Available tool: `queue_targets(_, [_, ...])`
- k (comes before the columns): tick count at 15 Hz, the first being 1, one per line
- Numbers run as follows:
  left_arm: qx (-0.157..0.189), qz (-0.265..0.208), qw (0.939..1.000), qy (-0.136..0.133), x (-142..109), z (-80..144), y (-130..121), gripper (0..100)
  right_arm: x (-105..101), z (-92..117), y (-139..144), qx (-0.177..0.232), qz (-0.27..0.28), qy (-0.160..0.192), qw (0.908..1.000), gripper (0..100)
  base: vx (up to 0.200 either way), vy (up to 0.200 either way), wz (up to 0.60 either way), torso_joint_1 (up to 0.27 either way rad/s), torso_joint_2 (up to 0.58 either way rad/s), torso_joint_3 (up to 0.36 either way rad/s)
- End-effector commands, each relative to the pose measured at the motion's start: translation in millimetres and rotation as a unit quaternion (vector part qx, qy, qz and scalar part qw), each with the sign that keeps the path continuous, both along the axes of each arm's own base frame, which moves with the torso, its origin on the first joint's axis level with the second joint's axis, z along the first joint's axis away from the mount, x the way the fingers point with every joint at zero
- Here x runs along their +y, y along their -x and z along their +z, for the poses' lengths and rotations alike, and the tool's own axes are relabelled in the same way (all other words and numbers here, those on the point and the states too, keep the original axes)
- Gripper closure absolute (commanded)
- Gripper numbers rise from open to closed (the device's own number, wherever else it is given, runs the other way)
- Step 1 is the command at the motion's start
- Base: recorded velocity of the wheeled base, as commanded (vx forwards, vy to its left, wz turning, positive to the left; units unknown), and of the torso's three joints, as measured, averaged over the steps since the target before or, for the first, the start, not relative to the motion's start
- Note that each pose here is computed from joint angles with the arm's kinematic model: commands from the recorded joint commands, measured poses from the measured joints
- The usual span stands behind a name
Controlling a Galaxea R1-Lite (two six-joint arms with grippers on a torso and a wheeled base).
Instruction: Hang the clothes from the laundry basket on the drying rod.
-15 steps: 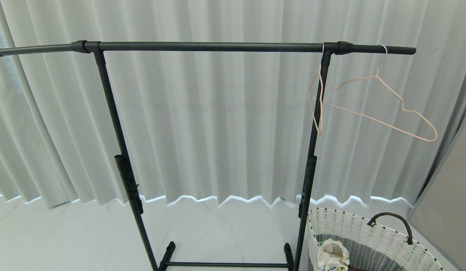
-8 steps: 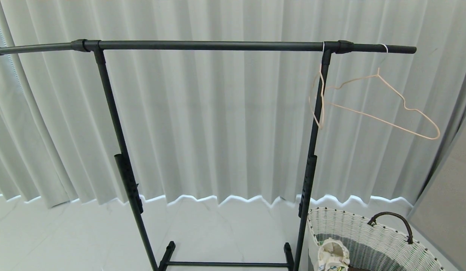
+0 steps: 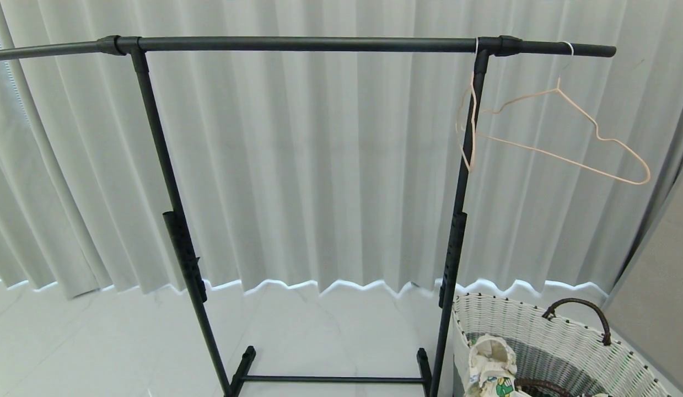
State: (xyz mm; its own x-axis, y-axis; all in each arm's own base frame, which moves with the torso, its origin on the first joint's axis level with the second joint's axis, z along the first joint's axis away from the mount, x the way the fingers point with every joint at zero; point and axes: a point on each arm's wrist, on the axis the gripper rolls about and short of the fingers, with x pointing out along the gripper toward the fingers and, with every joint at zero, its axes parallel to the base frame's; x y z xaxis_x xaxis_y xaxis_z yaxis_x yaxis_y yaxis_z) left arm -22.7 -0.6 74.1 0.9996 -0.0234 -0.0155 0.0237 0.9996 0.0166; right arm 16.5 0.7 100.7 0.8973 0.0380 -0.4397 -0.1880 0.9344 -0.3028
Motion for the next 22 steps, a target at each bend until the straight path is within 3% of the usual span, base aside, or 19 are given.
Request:
queue_targets(1, [0.001, 0.000, 1.0000, 0.000, 0, 0, 0, 0, 1, -1, -47, 0.139, -0.008, 0.006, 0.9902, 0, 0.000, 0.000, 0.00, 0.000, 0.00, 0.000])
queue_targets(5, [0.001, 0.000, 1.0000, 0.000, 0, 0, 0, 0, 1, -25, -101, 0.260, -0.022, 0.017, 0.9653, 0, 0.000, 0.000, 0.00, 0.000, 0.00, 0.000])
queue_targets(7, [0.001, 0.000, 1.0000, 0.001, 0, 0, 0, 0, 2, -40, -124, 0.284, -0.022, 0.020, 0.9583, 0, 0.000, 0.000, 0.00, 0.000, 0.00, 0.000])
queue_targets(9, [0.001, 0.000, 1.0000, 0.000, 0, 0, 0, 0, 2, -51, -140, 0.288, -0.023, 0.024, 0.9572, 0, 0.000, 0.000, 0.00, 0.000, 0.00, 0.000])
queue_targets(11, [0.001, 0.000, 1.0000, -0.001, 0, 0, 0, 0, 2, -61, -145, 0.312, -0.023, 0.028, 0.9493, 0, 0.000, 0.000, 0.00, 0.000, 0.00, 0.000])
queue_targets(14, [0.001, 0.000, 1.0000, -0.001, 0, 0, 0, 0, 1, -74, -160, 0.313, -0.054, 0.056, 0.9466, 0, 0.000, 0.000, 0.00, 0.000, 0.00, 0.000])
queue_targets(16, [0.001, 0.001, 1.0000, -0.002, 0, 0, 0, 0, 0, -79, -169, 0.295, -0.062, 0.062, 0.9514, 0, 0.000, 0.000, 0.00, 0.000, 0.00, 0.000])
queue_targets(22, [0.001, 0.000, 1.0000, -0.001, 0, 0, 0, 0, 0, -77, -170, 0.281, -0.082, 0.082, 0.9526, 0, 0.000, 0.000, 0.00, 0.000, 0.00, 0.000])
